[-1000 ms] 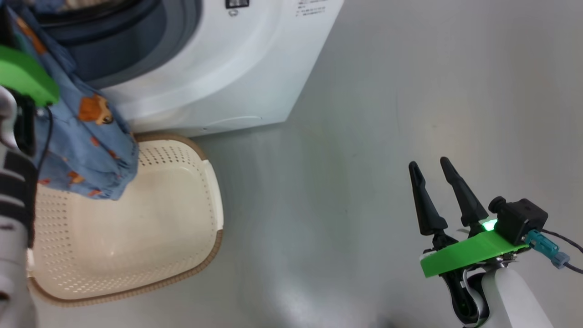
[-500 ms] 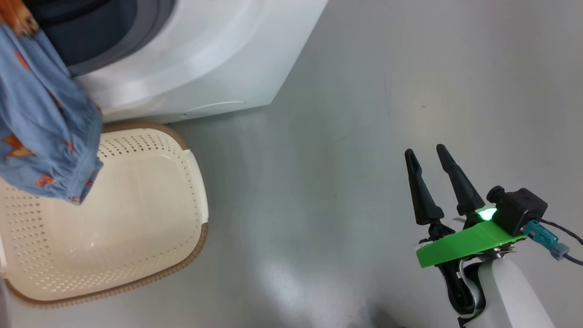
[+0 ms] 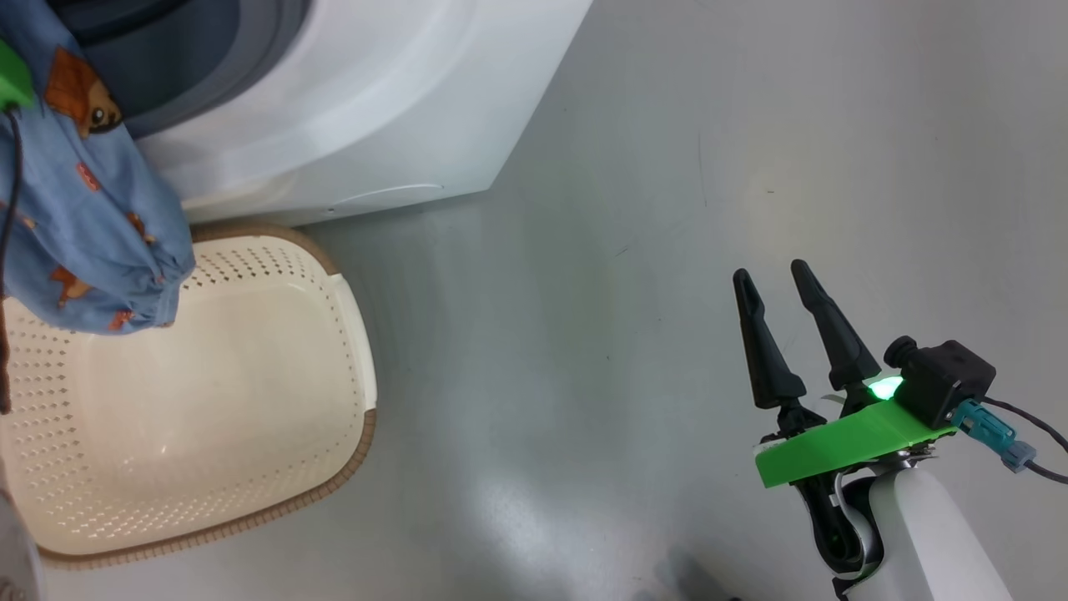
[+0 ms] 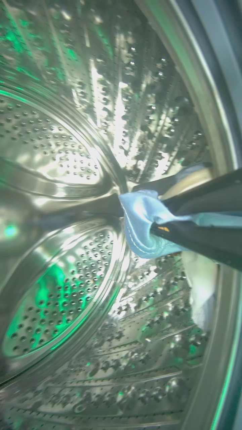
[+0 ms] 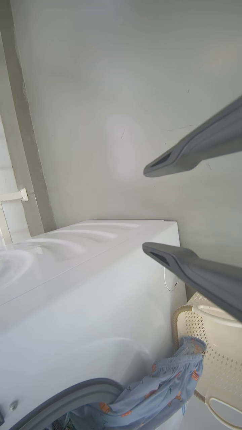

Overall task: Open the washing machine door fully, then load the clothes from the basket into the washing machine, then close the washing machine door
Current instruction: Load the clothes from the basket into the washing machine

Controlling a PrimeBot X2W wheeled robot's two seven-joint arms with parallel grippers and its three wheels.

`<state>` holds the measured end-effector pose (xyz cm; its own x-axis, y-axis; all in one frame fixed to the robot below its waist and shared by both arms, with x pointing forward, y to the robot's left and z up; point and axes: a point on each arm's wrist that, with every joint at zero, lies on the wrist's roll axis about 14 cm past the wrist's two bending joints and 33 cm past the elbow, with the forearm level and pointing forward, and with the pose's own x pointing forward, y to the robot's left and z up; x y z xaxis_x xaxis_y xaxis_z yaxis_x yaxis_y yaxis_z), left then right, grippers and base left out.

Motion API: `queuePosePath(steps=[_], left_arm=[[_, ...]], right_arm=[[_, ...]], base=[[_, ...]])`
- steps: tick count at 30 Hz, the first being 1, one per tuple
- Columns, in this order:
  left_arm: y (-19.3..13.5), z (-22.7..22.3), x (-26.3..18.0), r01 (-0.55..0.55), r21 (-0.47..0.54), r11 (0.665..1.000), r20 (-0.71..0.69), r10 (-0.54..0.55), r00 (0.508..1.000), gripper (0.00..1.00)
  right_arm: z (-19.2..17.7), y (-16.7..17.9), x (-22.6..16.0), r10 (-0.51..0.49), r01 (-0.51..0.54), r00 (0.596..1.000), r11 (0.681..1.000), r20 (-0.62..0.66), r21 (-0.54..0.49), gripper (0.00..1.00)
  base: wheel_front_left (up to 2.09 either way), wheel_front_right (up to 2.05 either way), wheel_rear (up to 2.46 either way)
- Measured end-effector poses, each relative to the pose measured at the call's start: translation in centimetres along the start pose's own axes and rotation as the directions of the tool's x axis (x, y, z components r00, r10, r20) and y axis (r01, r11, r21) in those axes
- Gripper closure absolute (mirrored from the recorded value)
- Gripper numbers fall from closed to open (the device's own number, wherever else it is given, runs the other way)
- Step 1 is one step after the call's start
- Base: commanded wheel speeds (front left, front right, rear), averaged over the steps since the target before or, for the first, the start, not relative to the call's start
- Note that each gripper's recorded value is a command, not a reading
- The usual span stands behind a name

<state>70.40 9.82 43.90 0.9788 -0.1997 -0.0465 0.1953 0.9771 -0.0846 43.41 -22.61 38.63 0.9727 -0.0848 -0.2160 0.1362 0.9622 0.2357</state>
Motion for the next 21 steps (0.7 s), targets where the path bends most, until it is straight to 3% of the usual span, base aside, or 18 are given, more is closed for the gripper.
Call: queuePosePath(steps=[1, 3, 4, 9, 21], left_arm=[[-0.1, -0.7, -0.1, 0.007, 0.003, 1.0, -0.026, -0.007, 1.0, 0.9], [0.0, -2.2, -0.4, 0.009, 0.002, 1.0, -0.104, -0.009, 0.995, 0.25], [-0.1, -2.5, -0.5, 0.017, 0.011, 1.0, -0.127, -0.016, 0.992, 0.0], [0.2, -3.5, -0.9, 0.015, 0.016, 1.0, -0.206, -0.011, 0.979, 0.0], [-0.4, -2.4, -1.4, 0.017, -0.022, 1.0, -0.182, -0.021, 0.983, 0.0]], right_arm=[[0.1, 0.0, 0.0, 0.001, -0.001, 1.0, 1.0, 0.001, 0.001, 0.0], [0.2, 0.2, 0.0, 0.004, -0.005, 1.0, 1.0, 0.005, 0.003, 0.0], [0.2, 0.3, 0.0, 0.007, -0.007, 1.0, 1.0, 0.006, 0.004, 0.0], [0.2, 0.7, 0.2, 0.018, -0.018, 1.0, 1.0, 0.008, 0.008, 0.0], [0.5, 1.5, 0.4, 0.041, -0.042, 0.999, 0.999, 0.018, 0.015, 0.0]], base=[[0.0, 0.0, 0.0], [0.0, 0.0, 0.0], [0.0, 0.0, 0.0], [0.0, 0.0, 0.0], [0.0, 0.0, 0.0]])
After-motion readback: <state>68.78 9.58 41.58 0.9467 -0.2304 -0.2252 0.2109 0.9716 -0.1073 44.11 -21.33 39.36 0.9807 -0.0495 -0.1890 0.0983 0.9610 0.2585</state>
